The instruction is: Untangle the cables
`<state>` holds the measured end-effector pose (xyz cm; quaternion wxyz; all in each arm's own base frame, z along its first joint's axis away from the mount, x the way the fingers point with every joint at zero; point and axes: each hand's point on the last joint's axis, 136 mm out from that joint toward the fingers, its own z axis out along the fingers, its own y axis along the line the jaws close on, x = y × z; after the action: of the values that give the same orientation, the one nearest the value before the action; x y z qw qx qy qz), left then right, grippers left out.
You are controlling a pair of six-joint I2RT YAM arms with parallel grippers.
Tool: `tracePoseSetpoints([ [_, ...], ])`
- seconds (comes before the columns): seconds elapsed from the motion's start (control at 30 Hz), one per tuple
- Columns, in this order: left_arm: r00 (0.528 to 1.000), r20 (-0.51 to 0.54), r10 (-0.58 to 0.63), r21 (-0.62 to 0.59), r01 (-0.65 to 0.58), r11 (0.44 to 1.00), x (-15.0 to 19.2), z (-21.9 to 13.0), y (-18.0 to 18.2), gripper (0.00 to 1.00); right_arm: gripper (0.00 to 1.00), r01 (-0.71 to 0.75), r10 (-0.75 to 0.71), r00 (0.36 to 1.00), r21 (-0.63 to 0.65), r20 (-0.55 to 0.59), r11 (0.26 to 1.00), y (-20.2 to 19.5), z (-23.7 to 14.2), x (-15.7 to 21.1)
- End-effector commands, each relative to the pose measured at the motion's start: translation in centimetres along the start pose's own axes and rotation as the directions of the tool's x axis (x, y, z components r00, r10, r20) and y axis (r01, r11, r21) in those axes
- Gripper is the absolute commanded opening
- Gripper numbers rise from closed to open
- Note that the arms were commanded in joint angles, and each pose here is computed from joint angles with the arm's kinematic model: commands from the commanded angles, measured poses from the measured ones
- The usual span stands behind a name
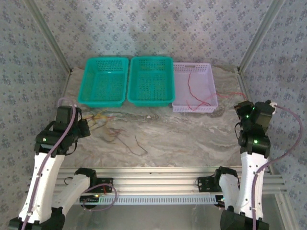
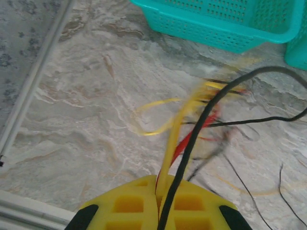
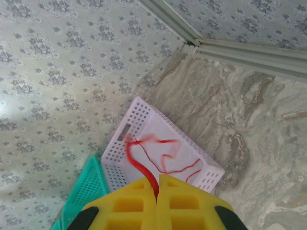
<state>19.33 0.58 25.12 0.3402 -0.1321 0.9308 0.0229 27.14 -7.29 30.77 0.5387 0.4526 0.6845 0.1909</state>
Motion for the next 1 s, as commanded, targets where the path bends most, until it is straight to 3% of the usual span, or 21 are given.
tracePoseSetpoints([
  [0.0, 1.0, 0.025, -0.013, 0.042, 0.012, 0.999, -0.5, -1.1, -0.4, 0.0, 0.0, -0.023, 0.025, 0.999, -0.092, 0.026, 0.996, 2.3, -0.2, -1.0],
  [0.17, 0.995, -0.076, -0.062, 0.227, 0.077, 0.971, 0.8, 0.8, -4.4, 0.0, 0.0, -0.006, 0.019, 0.998, -0.183, 0.068, 0.983, 5.3, -0.6, -2.4],
  [0.27, 0.991, -0.108, -0.079, 0.307, 0.108, 0.946, 1.0, 1.5, -6.4, 0.0, 0.0, 0.083, -0.066, 0.995, -0.252, 0.075, 0.964, 9.2, -1.6, -2.9],
  [0.43, 0.996, -0.09, -0.028, 0.363, 0.059, 0.93, 0.2, 1.2, -9.4, 0.0, 0.0, 0.208, -0.212, 0.977, -0.342, 0.026, 0.917, 15.4, -1.4, -2.3],
  [0.63, 0.998, -0.038, 0.042, 0.417, -0.023, 0.909, -0.5, 0.1, -12.8, 0.0, 0.0, 0.304, -0.338, 0.941, -0.367, -0.03, 0.879, 19.0, 1.7, -1.0],
  [0.9, 0.991, 0.02, 0.135, 0.501, -0.127, 0.856, -0.1, -0.8, -17.9, 0.0, 0.0, 0.483, -0.491, 0.871, -0.191, 0.005, 0.855, 18.4, 9.0, 0.3],
  [0.97, 0.988, 0.028, 0.152, 0.514, -0.145, 0.845, 0.1, -1.0, -18.8, 0.0, 0.0, 0.508, -0.519, 0.854, -0.163, -0.03, 0.846, 17.8, 11.2, 1.3],
])
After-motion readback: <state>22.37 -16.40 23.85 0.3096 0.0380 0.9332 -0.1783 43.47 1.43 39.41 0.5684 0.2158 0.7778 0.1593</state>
